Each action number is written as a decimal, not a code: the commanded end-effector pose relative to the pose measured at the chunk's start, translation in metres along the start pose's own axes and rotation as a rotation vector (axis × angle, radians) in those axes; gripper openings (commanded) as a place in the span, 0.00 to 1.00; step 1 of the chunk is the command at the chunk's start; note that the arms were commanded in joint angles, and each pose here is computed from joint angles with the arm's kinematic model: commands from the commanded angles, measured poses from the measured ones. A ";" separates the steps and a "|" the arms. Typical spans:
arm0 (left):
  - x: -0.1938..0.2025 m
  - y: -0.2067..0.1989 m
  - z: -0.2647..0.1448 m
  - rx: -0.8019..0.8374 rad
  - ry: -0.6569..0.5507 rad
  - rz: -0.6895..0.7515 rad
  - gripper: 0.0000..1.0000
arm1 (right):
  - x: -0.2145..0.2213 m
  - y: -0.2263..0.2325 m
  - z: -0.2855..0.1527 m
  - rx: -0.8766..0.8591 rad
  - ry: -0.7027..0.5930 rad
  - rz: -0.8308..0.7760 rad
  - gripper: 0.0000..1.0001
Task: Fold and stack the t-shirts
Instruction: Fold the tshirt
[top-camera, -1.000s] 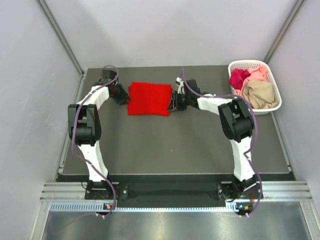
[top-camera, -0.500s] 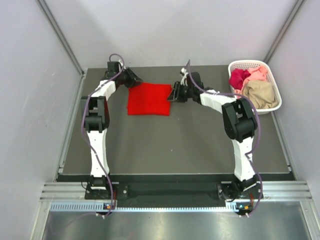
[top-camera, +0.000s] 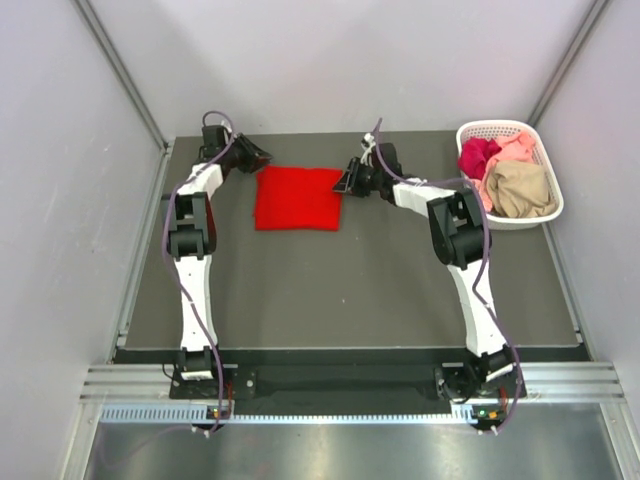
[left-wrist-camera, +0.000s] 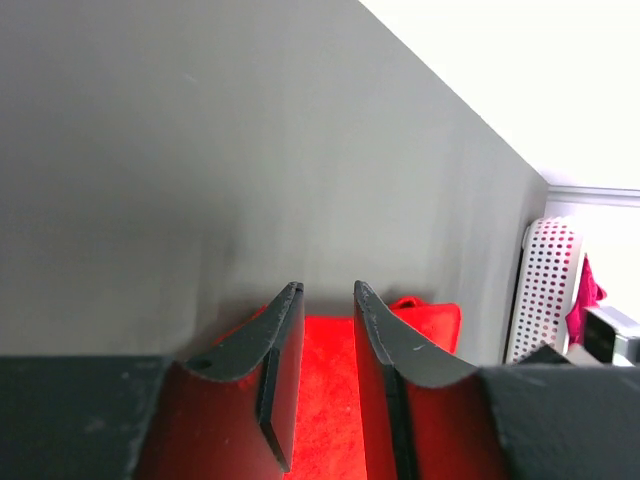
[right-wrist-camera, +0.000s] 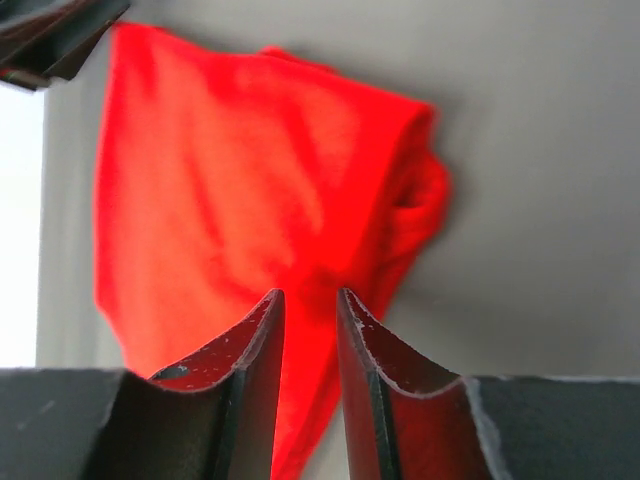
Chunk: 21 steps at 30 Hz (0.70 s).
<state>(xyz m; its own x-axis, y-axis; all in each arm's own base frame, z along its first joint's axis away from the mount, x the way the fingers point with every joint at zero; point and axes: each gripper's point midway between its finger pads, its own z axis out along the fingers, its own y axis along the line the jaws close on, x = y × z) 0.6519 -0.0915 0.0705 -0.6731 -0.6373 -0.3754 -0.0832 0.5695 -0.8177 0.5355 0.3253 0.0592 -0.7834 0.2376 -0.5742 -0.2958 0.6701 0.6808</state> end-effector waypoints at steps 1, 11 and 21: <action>-0.016 -0.027 -0.003 0.070 -0.046 0.073 0.32 | -0.047 0.001 0.002 -0.026 -0.125 -0.029 0.28; -0.050 -0.101 -0.090 -0.020 -0.082 0.246 0.34 | -0.068 0.032 -0.052 -0.020 -0.155 -0.110 0.38; 0.063 -0.114 -0.188 -0.087 0.058 0.358 0.36 | -0.031 0.092 -0.171 0.008 -0.112 -0.236 1.00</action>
<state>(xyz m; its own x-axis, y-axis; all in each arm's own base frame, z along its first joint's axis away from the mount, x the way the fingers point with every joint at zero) 0.5242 -0.0824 0.2503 -0.6371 -0.4577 -0.6202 0.0718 0.7659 -0.6390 0.4683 0.2685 0.1874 -0.6758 0.2097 -0.7066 -0.3906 0.7111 0.5846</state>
